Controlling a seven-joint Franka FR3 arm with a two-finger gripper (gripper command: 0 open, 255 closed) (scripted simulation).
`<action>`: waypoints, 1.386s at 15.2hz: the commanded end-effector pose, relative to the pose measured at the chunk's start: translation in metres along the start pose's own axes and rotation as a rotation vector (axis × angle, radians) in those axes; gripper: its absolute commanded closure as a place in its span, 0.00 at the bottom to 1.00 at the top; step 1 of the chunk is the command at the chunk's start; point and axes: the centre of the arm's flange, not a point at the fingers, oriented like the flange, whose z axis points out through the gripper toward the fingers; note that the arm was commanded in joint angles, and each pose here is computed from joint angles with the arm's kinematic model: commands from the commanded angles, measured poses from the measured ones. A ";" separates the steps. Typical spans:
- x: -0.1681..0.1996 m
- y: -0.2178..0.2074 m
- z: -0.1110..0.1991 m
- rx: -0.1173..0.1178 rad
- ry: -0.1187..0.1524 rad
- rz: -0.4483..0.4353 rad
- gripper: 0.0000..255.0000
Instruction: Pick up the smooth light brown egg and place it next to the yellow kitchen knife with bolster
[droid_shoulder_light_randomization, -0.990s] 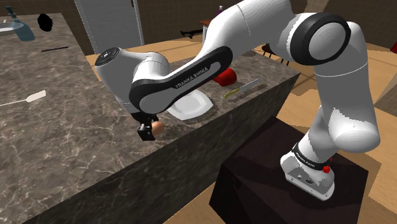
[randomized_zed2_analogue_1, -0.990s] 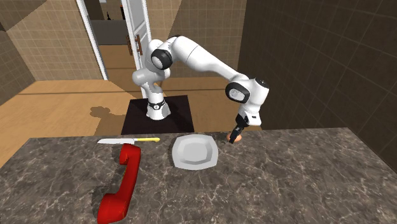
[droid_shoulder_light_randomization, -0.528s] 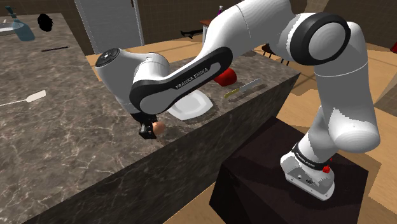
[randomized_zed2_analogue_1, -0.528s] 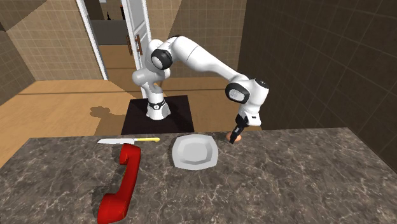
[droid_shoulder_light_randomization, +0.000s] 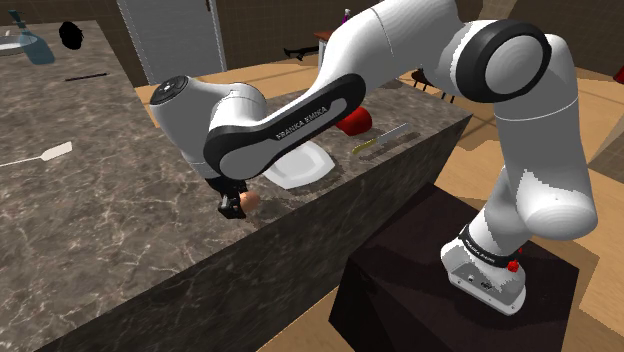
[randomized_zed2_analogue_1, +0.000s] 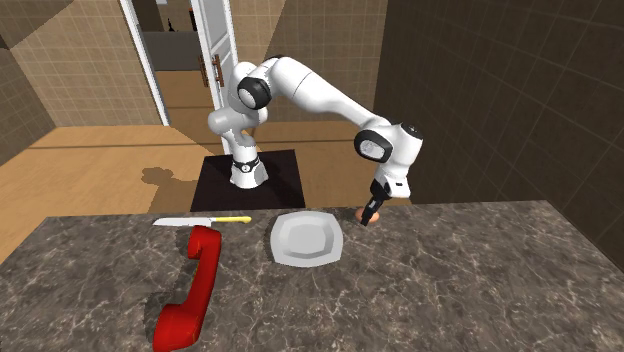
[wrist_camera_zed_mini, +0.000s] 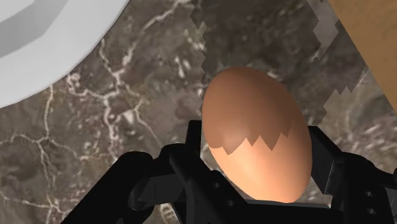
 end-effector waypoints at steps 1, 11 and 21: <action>0.000 0.000 0.000 0.000 0.000 0.000 1.00; -0.010 0.008 -0.051 0.000 0.000 0.000 1.00; -0.019 0.016 -0.102 0.000 0.000 0.000 1.00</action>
